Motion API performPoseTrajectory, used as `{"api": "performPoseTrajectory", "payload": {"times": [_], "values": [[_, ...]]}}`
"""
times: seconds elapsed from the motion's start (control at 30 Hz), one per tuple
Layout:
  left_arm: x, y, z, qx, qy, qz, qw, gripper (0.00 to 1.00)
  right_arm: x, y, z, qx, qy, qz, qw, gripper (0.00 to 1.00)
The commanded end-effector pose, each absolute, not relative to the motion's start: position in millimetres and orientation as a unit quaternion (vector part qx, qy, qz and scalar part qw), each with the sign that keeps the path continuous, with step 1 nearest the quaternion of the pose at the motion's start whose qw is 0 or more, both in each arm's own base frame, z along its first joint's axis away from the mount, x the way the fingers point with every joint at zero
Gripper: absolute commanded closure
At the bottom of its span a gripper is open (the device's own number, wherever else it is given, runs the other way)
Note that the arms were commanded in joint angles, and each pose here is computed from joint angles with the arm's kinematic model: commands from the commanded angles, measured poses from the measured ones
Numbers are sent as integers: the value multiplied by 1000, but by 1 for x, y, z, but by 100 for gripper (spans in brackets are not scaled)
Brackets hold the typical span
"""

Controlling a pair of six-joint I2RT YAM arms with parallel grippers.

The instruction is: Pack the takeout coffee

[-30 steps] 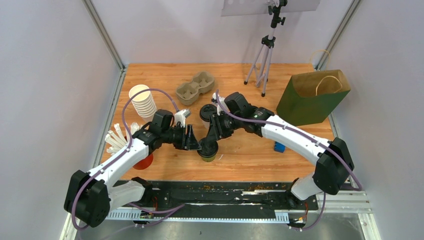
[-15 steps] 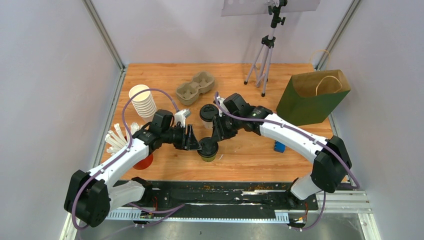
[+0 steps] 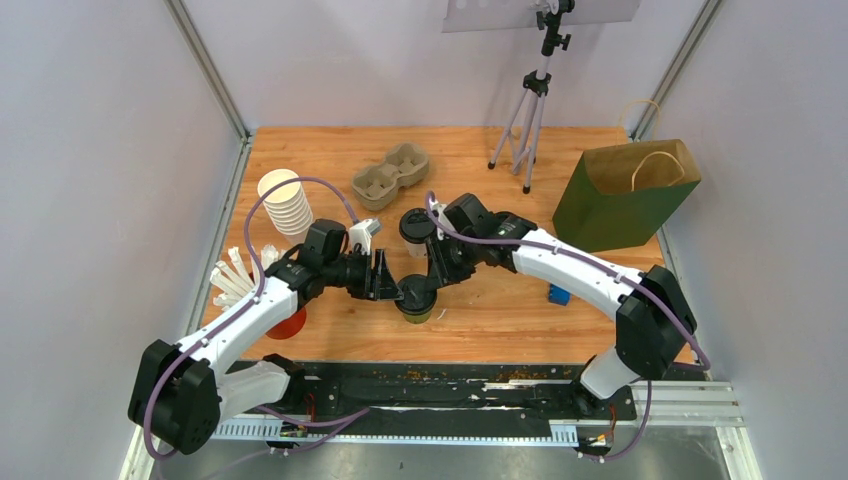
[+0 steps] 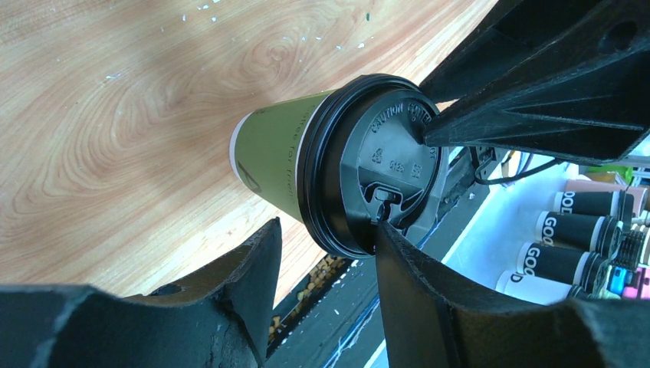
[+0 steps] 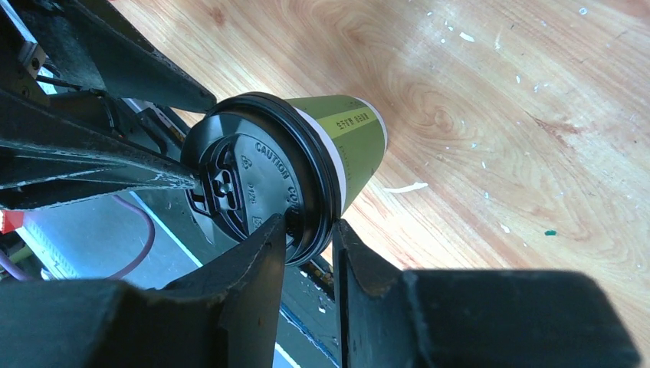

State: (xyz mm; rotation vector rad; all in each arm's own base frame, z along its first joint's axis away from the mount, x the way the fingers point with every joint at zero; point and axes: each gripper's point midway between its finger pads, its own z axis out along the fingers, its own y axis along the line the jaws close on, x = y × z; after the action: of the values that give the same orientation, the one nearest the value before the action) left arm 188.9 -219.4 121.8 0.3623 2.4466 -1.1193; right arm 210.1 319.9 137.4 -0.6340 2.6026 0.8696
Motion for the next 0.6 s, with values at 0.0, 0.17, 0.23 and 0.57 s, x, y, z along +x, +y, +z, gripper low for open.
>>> {"api": "performPoseTrajectory", "payload": {"times": [0.0,0.17,0.23,0.57], "values": [[189,-216,116,139,883,-393,216,44,212,322,134,-220,907,313,176,73],[189,-214,113,139,887,-386,212,43,212,317,130,-221,905,315,183,74],[188,-214,112,140,888,-384,210,43,212,316,129,-224,902,317,187,74],[188,-208,103,139,898,-364,204,43,203,303,100,-205,905,329,175,77]]}}
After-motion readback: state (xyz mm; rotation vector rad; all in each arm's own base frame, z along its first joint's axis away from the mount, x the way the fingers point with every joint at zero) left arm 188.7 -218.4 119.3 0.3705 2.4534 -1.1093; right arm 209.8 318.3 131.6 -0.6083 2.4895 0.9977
